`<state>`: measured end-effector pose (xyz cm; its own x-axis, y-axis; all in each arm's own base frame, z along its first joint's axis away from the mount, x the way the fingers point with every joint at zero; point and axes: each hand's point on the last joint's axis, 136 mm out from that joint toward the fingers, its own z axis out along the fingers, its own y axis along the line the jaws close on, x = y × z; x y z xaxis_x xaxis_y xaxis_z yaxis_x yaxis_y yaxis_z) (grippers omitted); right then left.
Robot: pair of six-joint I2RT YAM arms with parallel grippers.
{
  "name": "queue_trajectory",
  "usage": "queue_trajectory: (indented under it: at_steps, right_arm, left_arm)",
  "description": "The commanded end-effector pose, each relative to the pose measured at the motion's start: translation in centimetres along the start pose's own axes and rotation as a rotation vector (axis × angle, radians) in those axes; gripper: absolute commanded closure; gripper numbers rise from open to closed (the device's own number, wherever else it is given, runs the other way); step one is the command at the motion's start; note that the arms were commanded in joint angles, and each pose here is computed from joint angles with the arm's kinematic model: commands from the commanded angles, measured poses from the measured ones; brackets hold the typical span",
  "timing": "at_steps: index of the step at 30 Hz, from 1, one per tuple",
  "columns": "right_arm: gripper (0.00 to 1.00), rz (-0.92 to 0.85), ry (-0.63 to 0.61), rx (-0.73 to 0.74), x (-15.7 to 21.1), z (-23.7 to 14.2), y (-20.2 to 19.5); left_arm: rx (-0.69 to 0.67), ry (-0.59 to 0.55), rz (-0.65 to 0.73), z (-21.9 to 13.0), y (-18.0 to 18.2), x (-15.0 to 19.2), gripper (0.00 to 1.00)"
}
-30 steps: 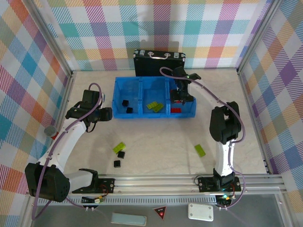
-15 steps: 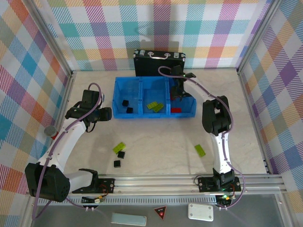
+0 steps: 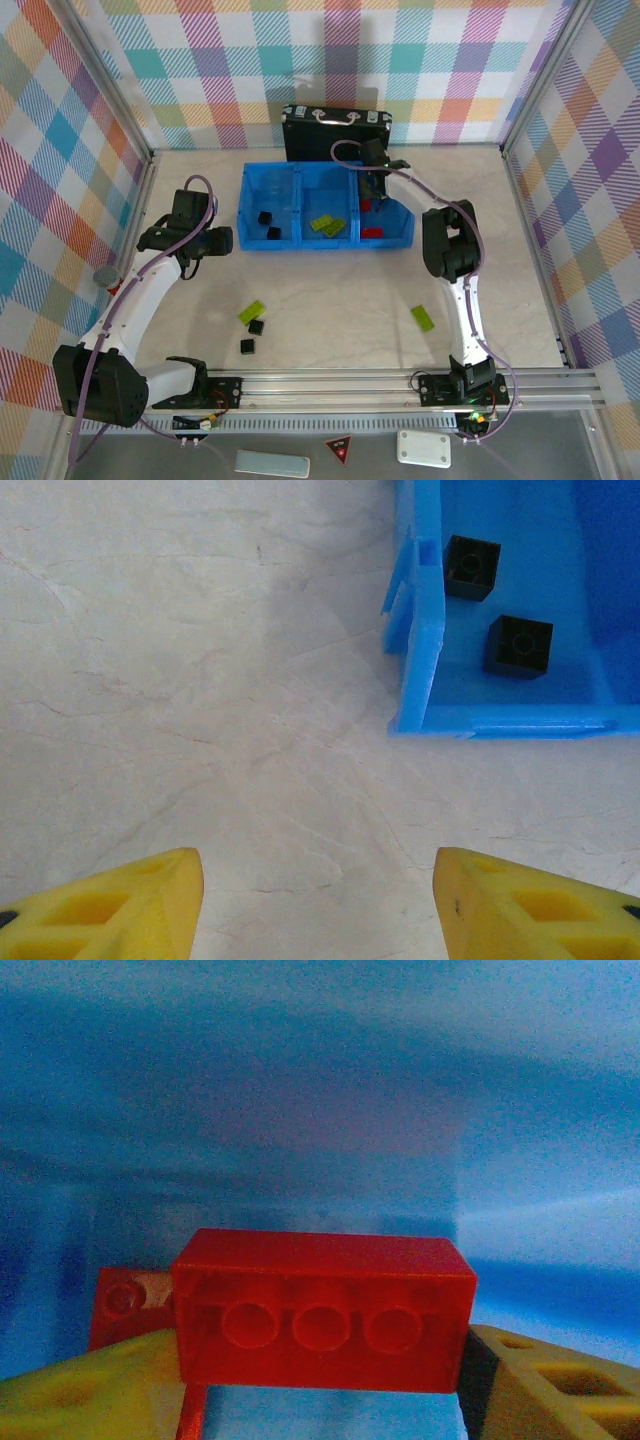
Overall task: Sort the legos into containers by color
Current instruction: Place the lego in the container.
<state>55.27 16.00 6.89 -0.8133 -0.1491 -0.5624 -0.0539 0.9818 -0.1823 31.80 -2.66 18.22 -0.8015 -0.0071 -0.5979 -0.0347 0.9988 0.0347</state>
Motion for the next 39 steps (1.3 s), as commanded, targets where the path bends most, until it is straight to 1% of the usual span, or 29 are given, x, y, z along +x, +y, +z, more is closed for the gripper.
queue_trajectory:
  at_steps: [1, 5, 9, 17, 19, 24, 31, 39]
  right_arm:
    - [0.27, 0.008, -0.025, 0.028, -0.2, 1.3, -0.5]
    - [0.24, 0.018, -0.033, 0.033, -0.4, 1.1, -0.6]
    - [0.23, 0.018, -0.043, 0.047, -1.1, 0.3, -1.0]
    - [0.23, 0.035, -0.081, 0.0, -2.6, -3.7, -1.2]
    - [0.23, 0.036, -0.069, -0.025, -2.5, -4.6, -1.1]
    - [0.24, 0.042, 0.004, -0.063, -1.5, -6.5, -1.0]
    - [0.25, 0.07, 0.053, -0.129, 0.2, -10.9, -1.4]
    - [0.26, 0.094, 0.122, -0.239, 3.4, -15.4, -1.2]
  left_arm:
    - [-0.02, -0.023, 0.0, -0.2, 0.7, -0.5, 0.38]
    - [-0.021, -0.022, 0.001, -0.2, 0.7, -0.4, 0.38]
    - [-0.013, -0.01, 0.002, 0.1, 0.5, -0.3, 0.38]
    - [0.0, -0.017, 0.0, -0.1, 0.3, -0.4, 0.38]
    - [0.007, -0.016, -0.005, 0.0, 0.2, -0.4, 0.37]
    - [0.031, -0.01, -0.011, 0.1, -0.3, -0.4, 0.36]
    - [0.071, 0.006, -0.032, 0.0, -1.0, -0.3, 0.35]
    - [0.117, 0.039, -0.071, -0.7, -2.0, -0.2, 0.35]
